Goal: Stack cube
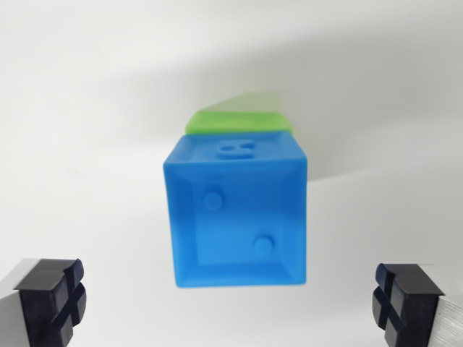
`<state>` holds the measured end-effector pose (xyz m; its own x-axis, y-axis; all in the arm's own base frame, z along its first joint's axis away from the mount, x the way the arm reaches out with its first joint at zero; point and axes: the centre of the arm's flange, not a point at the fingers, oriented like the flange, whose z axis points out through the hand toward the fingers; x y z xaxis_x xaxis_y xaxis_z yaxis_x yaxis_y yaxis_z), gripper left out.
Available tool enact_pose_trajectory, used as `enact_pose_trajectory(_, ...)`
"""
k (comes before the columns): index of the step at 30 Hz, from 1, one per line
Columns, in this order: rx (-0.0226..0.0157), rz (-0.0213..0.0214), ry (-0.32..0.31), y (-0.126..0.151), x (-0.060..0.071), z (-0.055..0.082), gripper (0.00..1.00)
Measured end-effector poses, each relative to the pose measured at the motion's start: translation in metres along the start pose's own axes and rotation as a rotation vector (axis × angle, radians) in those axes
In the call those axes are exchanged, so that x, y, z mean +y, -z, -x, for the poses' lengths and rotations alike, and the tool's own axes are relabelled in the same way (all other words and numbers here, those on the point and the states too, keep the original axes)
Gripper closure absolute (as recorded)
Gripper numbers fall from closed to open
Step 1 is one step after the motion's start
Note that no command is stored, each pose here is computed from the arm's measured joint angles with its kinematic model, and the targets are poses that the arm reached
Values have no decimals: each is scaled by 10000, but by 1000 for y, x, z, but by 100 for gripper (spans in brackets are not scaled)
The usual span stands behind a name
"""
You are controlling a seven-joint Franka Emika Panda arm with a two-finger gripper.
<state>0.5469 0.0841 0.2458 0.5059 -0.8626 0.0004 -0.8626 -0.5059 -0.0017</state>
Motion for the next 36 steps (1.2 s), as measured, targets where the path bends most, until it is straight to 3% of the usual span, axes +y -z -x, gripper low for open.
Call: enact_pose_trajectory(36, -24, -33, 6, 150, 0, 0, 0)
